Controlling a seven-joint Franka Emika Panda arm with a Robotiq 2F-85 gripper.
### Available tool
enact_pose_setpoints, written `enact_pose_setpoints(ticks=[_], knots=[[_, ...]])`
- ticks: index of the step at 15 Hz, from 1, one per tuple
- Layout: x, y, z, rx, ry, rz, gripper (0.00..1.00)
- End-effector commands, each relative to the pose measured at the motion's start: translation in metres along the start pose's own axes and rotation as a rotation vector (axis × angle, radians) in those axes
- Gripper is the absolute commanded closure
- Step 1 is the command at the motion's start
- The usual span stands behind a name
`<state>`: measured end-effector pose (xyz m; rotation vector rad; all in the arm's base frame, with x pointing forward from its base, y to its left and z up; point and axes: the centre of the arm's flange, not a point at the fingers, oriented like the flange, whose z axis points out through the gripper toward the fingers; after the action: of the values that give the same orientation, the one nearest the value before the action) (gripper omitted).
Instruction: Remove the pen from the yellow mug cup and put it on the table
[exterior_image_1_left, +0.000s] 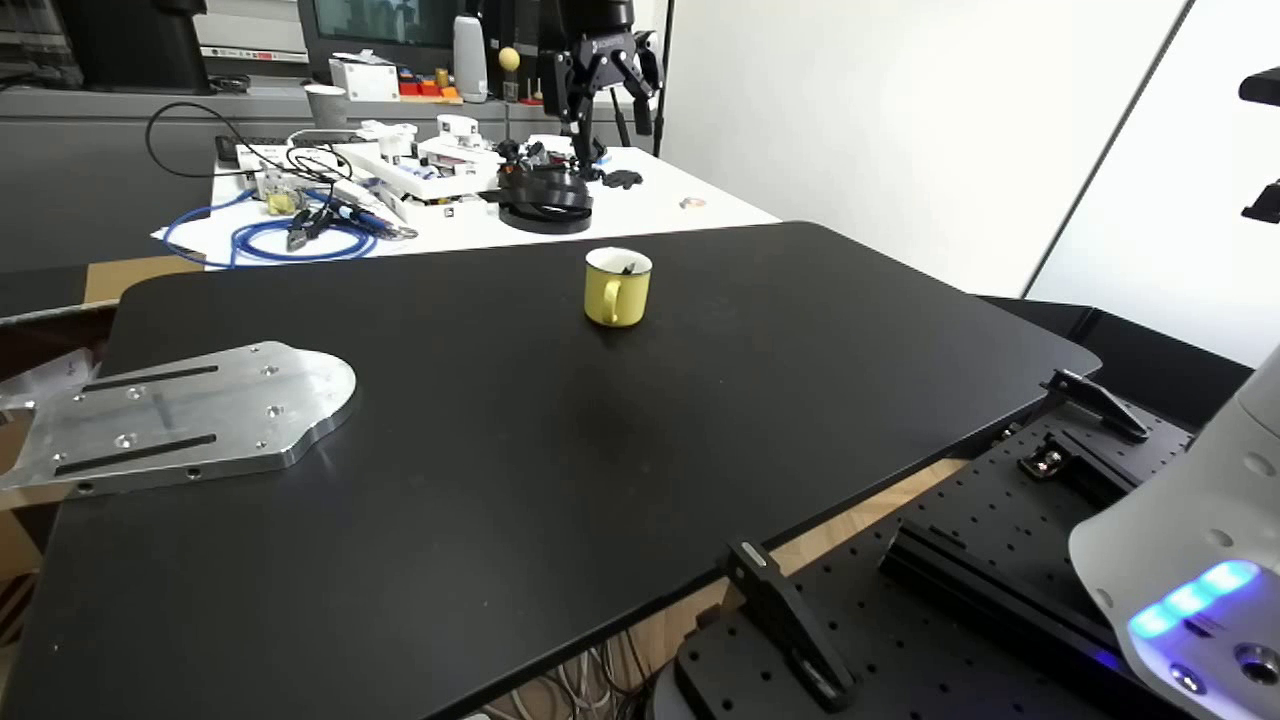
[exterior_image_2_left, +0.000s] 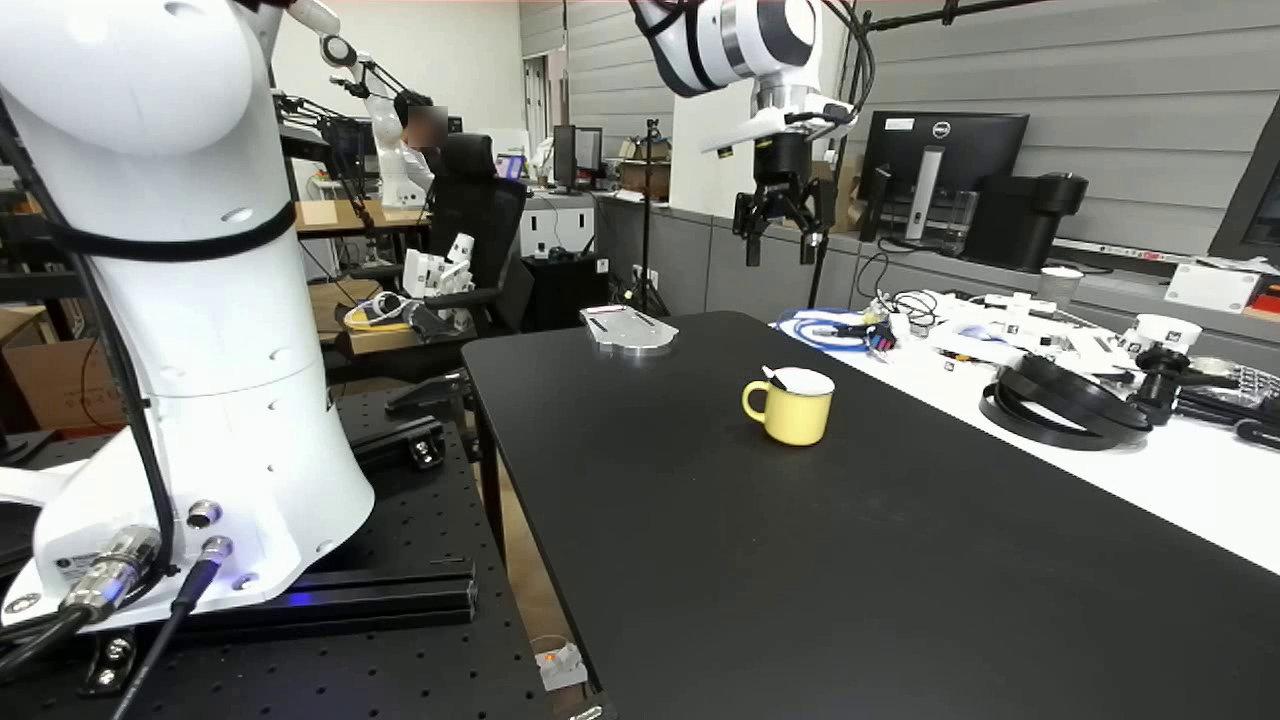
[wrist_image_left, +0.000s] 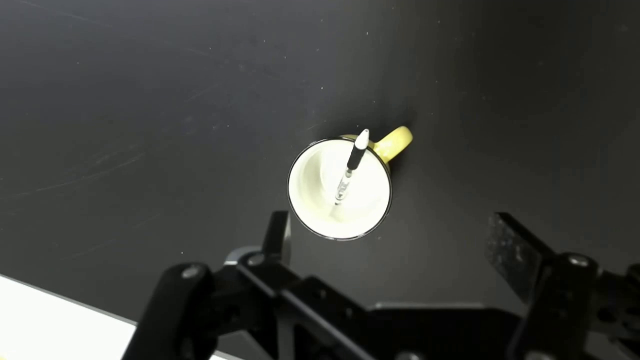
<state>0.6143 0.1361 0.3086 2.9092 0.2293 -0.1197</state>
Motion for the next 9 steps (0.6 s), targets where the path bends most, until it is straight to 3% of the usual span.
enact_pose_setpoints(ticks=[1,9], knots=[[0.003,0.005,0.023,0.004,0.022,0.016,0.0],[0.004,0.017,0.074,0.033,0.005,0.043,0.0]])
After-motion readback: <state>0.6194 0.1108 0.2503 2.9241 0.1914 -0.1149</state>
